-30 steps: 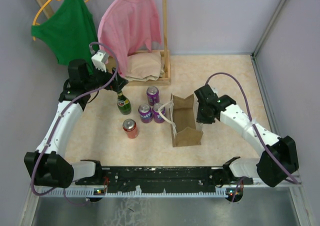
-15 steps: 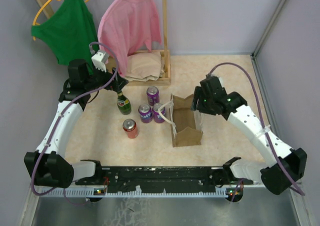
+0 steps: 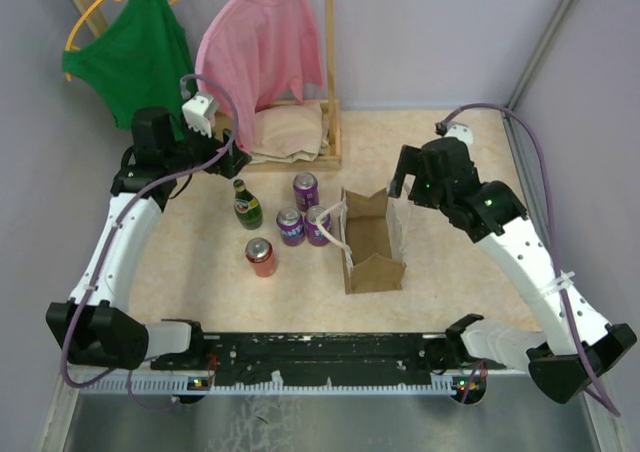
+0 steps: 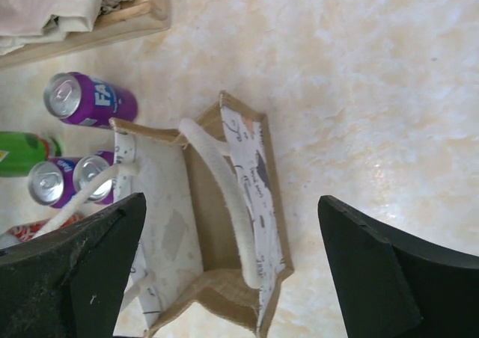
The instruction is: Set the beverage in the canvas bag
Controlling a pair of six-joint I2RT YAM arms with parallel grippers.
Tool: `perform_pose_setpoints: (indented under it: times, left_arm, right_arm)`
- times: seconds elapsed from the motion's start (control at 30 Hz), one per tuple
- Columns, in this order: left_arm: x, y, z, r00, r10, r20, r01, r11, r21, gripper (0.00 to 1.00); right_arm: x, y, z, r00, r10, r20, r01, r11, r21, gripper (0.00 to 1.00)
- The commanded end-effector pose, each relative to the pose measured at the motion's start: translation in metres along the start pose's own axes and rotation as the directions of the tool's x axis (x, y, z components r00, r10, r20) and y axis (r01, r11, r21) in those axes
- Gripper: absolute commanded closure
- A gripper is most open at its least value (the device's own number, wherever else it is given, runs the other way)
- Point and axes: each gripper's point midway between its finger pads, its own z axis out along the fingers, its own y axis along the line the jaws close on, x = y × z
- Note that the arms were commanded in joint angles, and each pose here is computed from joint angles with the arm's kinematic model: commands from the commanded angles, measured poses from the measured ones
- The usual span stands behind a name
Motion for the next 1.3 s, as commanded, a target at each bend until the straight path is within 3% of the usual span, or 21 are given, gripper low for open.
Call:
perform_pose_setpoints:
  times: [0.0, 0.17, 0.4, 0.6, 1.27]
  left_arm:
    - [-0.014, -0.019, 0.001, 0.996, 0.087, -0.018, -0.084, 0.990, 0.112, 0.08]
    - [-0.019, -0.022, 0.032, 0.989, 0.116, -0.095, -0.098, 0.979, 0.177, 0.10]
    - [0.001, -0.046, 0.091, 0.940, 0.272, -0.206, -0.218, 0.943, 0.251, 0.11]
    - [0.030, -0.052, 0.129, 0.910, 0.298, -0.288, -0.218, 0.936, 0.276, 0.11]
    - [0.101, -0.081, 0.167, 0.865, 0.305, -0.397, -0.152, 0.916, 0.372, 0.12]
  right_arm:
    - [-0.035, -0.018, -0.017, 0.993, -0.008, 0.115, 0.003, 0.999, 0.041, 0.01]
    - [-0.051, -0.036, -0.005, 0.993, 0.036, 0.108, -0.043, 0.997, 0.065, 0.01]
    - [-0.056, -0.038, 0.004, 0.998, 0.020, 0.061, -0.026, 0.994, 0.108, 0.01]
    - [-0.048, -0.043, -0.002, 0.997, 0.055, 0.054, -0.061, 0.991, 0.120, 0.01]
    - [-0.023, -0.055, -0.008, 0.996, 0.088, 0.022, -0.090, 0.986, 0.142, 0.01]
